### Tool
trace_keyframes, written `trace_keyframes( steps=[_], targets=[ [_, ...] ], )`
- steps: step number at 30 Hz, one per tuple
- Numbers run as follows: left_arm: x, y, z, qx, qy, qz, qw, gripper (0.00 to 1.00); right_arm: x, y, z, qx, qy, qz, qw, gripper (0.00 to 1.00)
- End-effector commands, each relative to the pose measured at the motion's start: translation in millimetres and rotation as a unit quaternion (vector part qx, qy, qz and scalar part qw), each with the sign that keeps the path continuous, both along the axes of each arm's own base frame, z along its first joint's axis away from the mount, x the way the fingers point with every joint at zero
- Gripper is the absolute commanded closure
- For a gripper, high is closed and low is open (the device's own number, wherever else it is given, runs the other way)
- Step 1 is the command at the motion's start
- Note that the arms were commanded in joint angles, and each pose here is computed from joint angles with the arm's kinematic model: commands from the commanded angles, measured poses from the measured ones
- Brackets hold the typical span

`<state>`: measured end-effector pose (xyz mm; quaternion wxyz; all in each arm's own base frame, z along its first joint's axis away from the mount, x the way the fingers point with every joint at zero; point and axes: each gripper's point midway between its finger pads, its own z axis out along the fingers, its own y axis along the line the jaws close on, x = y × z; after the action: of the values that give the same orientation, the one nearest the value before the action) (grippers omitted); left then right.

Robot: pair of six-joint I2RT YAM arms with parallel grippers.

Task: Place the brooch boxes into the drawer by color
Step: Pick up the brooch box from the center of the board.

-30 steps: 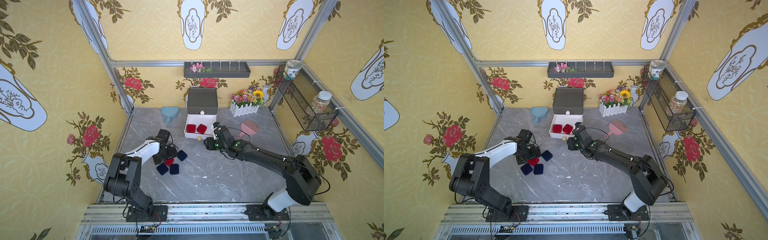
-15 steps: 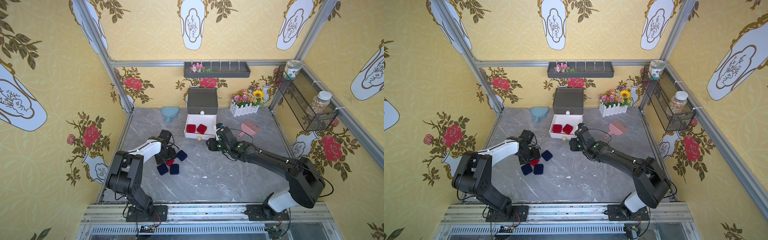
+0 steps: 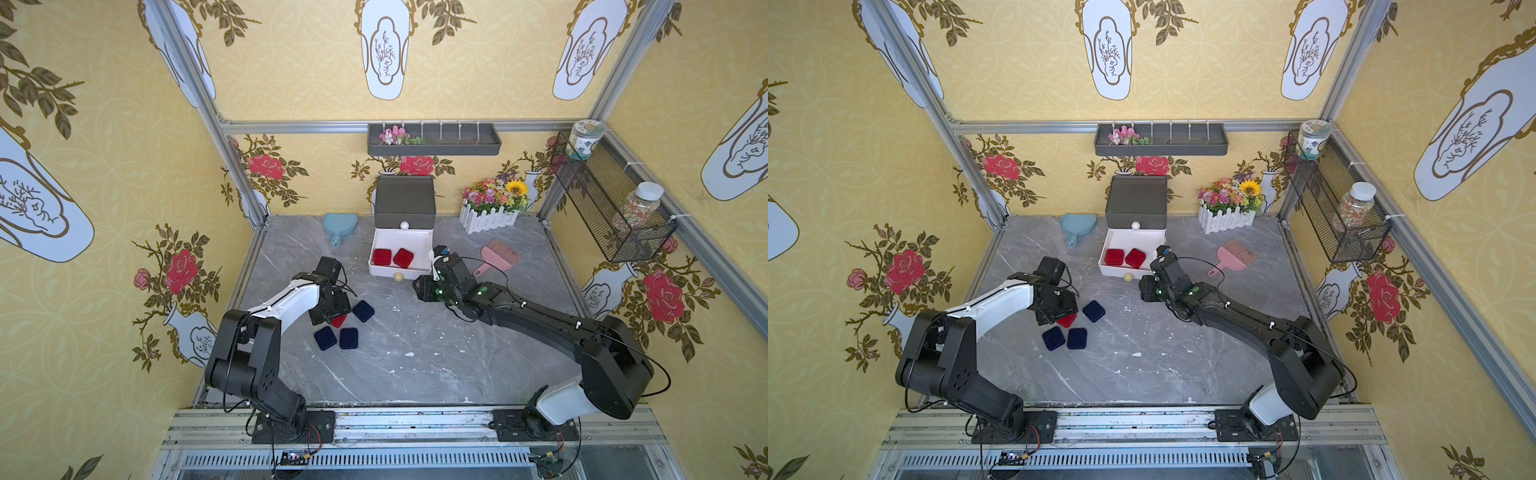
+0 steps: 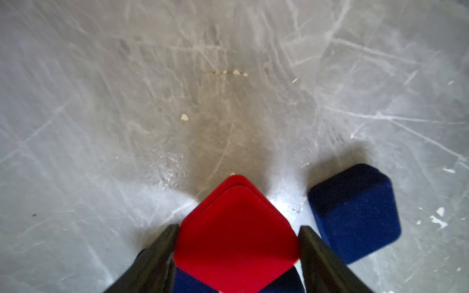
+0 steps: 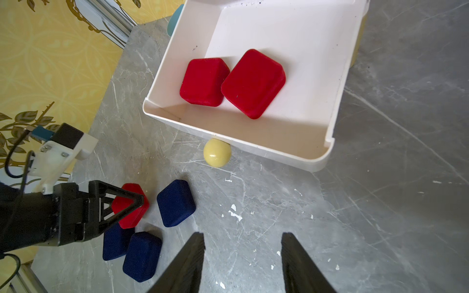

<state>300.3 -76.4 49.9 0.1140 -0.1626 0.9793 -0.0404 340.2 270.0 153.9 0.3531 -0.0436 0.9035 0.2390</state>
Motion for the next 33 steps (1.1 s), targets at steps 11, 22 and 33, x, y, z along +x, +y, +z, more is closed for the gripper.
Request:
trace_keyframes(
  steps=[11,22,33],
  targets=[
    [24.9,-44.3,97.2,-0.134,-0.12,-0.019,0.984,0.26,-17.2,35.0,50.4,0.099,-0.081,0.066,0.99,0.42],
    [21.7,-75.5,143.3,-0.197,-0.163,-0.051,0.965,0.26,-46.5,119.6,70.4,0.177,-0.092,0.179,0.964,0.38],
    [17.1,-89.3,152.2,-0.232,-0.172,-0.064,0.955,0.26,-45.8,160.8,66.4,0.192,-0.095,0.197,0.957,0.4]
  ],
)
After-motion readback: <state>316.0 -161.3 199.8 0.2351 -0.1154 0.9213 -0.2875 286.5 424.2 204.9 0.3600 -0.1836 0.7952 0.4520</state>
